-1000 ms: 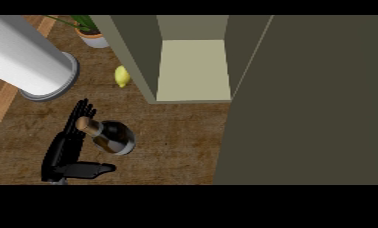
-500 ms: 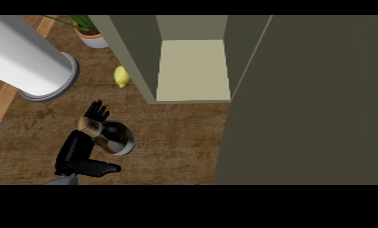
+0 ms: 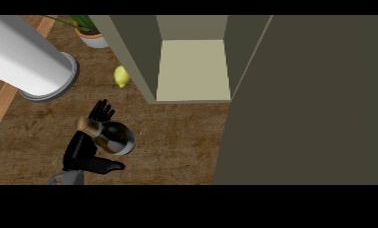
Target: Pick up the wine, place it into the cabinet and close the cabinet
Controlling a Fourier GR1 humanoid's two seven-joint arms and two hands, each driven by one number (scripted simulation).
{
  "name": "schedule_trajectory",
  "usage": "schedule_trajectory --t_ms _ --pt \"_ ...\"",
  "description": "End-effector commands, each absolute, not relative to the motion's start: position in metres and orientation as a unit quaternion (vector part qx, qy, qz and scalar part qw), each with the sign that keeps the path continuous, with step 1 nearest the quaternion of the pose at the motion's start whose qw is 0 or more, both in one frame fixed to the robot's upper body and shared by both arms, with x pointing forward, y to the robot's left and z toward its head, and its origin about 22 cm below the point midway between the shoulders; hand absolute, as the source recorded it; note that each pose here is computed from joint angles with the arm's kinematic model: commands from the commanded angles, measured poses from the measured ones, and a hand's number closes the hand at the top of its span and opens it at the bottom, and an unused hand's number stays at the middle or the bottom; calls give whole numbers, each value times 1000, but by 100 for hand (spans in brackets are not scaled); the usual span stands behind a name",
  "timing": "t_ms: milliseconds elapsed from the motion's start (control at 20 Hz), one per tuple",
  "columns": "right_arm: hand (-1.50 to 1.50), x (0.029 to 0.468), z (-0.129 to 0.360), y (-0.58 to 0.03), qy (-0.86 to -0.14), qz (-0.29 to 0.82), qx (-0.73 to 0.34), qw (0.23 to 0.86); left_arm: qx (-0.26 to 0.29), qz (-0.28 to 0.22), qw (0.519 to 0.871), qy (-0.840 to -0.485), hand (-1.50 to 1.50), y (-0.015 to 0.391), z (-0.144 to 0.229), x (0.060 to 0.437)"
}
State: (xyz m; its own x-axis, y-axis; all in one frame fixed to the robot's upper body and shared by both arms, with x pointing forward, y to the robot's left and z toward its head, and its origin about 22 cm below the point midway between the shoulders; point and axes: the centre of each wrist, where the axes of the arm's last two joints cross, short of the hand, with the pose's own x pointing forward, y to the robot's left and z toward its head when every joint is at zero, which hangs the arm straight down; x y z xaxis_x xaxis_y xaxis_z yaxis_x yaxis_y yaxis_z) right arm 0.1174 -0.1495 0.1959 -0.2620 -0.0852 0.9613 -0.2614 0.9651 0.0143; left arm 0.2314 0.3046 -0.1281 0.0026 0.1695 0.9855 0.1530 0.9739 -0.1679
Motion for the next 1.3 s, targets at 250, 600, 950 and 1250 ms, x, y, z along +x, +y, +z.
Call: schedule_trajectory --t_ms 250,600,950,1250 --pt "-150 91 216 -169 -825 54 87 556 -137 41 685 -714 150 302 -136 236" --pt "-150 85 213 -165 -823 51 99 558 -97 10 654 -750 150 297 -141 230" --pt "-150 83 204 -168 -823 62 93 557 -99 -5 638 -763 150 278 -134 227" --pt "-150 75 212 -175 -820 57 87 562 -113 16 639 -761 150 285 -133 217"
